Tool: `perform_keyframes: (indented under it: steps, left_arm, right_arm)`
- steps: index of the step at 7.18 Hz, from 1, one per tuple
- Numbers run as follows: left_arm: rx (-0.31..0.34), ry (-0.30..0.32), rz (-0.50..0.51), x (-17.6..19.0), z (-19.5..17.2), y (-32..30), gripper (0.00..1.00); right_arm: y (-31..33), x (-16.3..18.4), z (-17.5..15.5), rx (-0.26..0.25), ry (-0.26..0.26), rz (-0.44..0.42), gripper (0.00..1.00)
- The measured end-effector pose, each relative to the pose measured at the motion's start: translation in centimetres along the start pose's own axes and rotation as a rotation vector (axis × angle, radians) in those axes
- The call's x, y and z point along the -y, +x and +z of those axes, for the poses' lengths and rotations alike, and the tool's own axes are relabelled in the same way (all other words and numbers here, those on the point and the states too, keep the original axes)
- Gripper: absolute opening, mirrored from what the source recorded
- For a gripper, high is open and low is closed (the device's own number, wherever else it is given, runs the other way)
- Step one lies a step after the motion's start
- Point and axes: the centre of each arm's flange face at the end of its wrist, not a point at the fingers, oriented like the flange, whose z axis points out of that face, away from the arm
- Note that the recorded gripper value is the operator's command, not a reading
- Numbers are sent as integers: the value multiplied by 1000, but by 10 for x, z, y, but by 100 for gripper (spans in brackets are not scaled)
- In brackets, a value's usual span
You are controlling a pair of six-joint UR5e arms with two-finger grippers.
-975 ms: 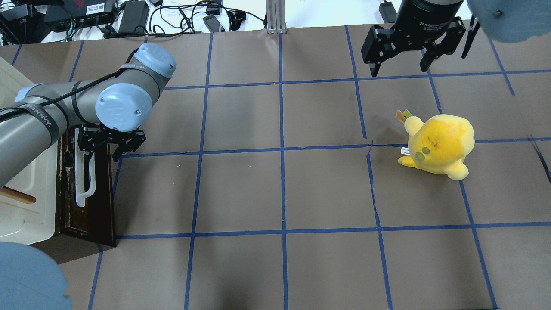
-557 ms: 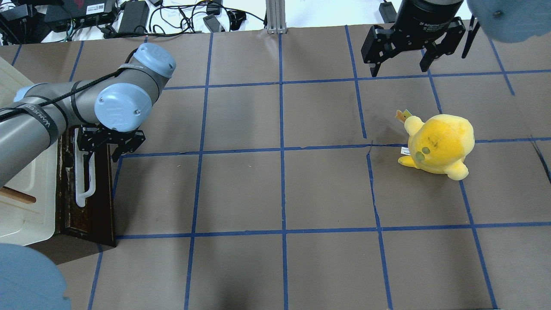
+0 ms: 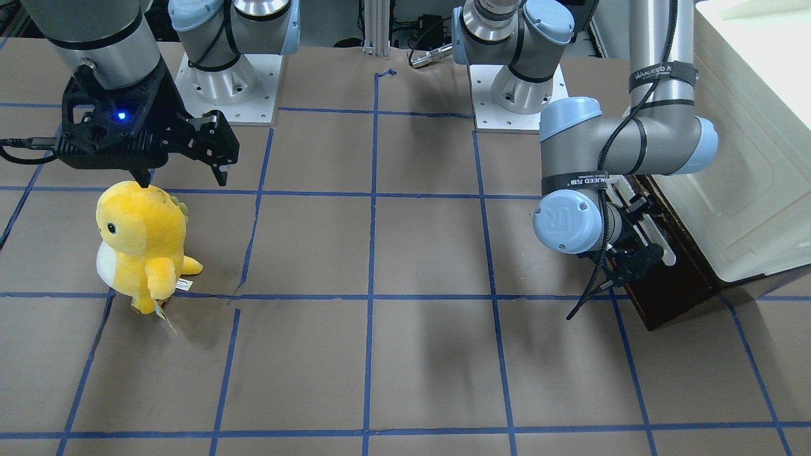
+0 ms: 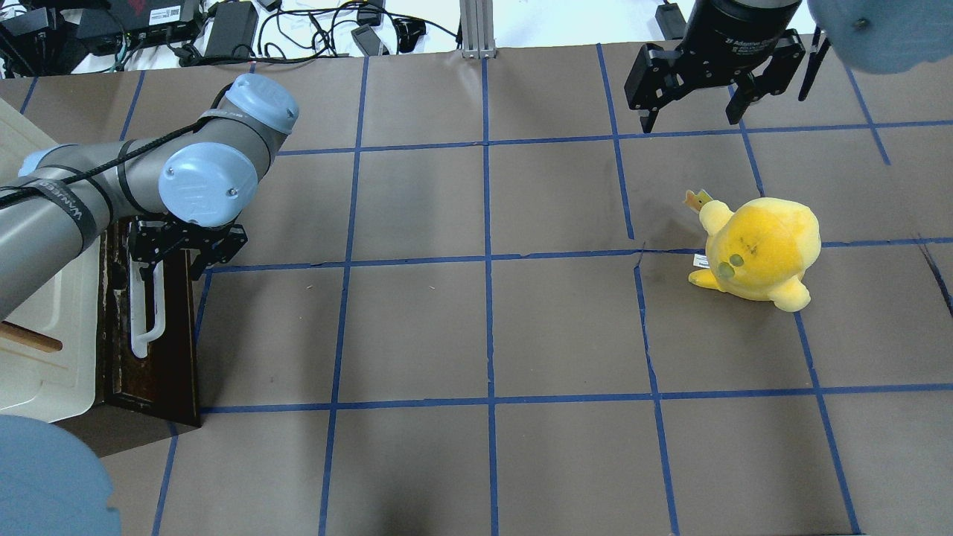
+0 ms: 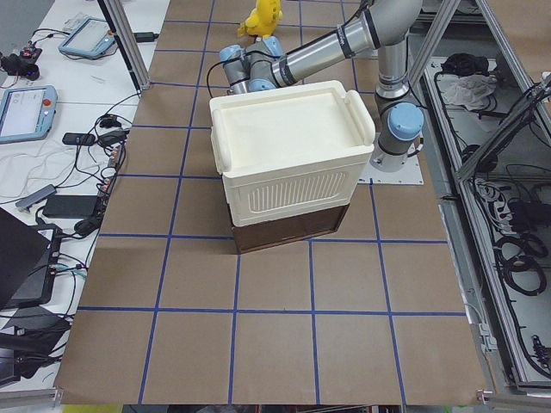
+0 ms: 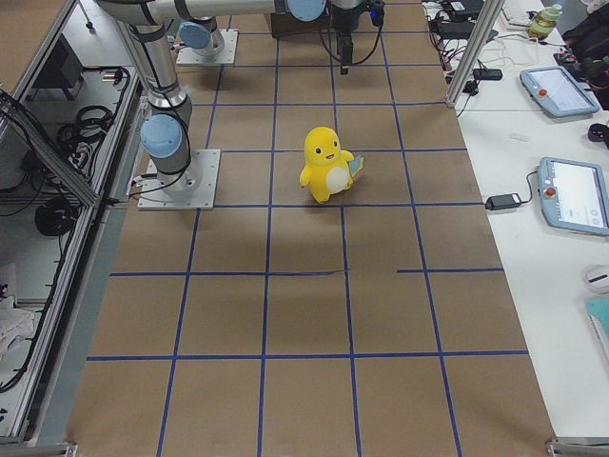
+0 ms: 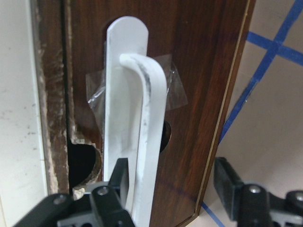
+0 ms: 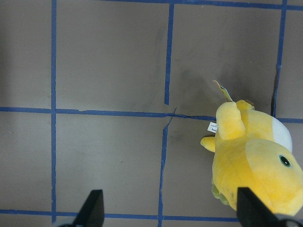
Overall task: Pull drawer sideways
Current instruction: 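Lower the open left gripper around the white handle bar, then close the left gripper on the white handle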
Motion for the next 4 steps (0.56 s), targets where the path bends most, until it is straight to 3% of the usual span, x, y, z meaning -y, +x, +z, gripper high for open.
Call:
perform_keyframes:
  steps: [4]
  left_arm:
    - [-1, -7, -3, 1, 3, -1, 57]
  right_arm:
    - [0, 0, 0, 0, 0, 0, 100]
